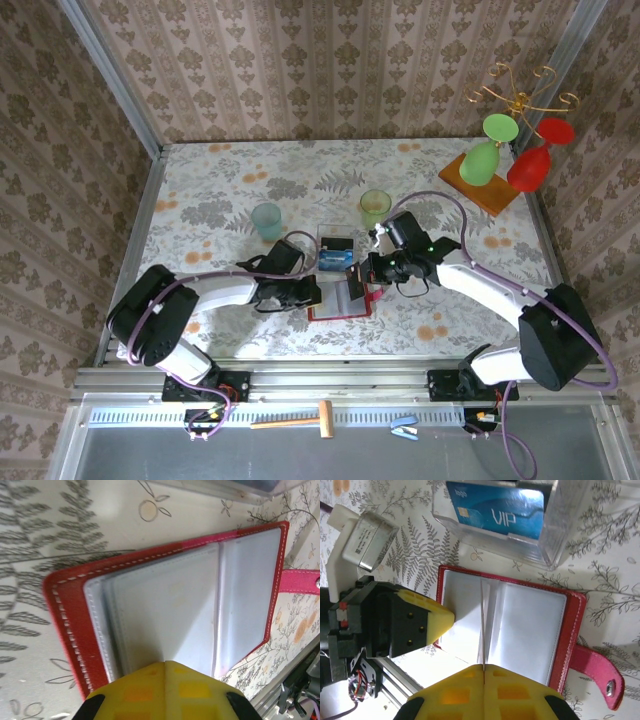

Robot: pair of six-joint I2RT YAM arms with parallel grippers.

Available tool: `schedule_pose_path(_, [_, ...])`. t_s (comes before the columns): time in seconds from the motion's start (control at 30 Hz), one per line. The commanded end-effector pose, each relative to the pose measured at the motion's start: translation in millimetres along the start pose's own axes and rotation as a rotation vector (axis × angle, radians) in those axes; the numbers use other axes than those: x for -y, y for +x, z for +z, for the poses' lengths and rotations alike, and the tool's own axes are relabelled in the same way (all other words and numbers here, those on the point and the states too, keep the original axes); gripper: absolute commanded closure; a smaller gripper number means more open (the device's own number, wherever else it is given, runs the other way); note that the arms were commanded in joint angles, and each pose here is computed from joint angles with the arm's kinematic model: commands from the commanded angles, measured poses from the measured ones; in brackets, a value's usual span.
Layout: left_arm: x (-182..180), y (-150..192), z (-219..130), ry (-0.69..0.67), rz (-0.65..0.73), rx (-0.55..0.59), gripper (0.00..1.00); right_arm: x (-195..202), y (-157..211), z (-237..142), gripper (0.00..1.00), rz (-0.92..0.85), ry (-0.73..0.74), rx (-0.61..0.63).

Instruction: Take the credit cards out of the card holder

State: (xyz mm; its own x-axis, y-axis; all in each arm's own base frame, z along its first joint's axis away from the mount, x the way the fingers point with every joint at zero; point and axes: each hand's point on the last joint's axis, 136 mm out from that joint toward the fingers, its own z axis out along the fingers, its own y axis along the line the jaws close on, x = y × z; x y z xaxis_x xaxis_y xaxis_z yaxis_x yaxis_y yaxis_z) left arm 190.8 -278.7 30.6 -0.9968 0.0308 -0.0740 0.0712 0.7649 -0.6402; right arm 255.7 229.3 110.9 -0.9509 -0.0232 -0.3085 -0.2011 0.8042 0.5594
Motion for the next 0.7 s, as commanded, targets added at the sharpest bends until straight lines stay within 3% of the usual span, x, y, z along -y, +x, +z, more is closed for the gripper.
schedule_pose_path(0.0, [-9,1,-10,-0.015,0.013,0.005,0.96,1,-7,-15,0.98,-0.121,0.056,0.015])
schedule_pose_path(0.17, [3,-5,-18,0.035,0.035,0.018,0.93,-1,-24,-23,1.0,-0.276,0.102,0.036])
schedule_pose_path(0.67, [-3,-27,-34,0.029,-0.002,0.096,0.89,-23,-50,-20,1.0,-0.934,0.088,-0.175])
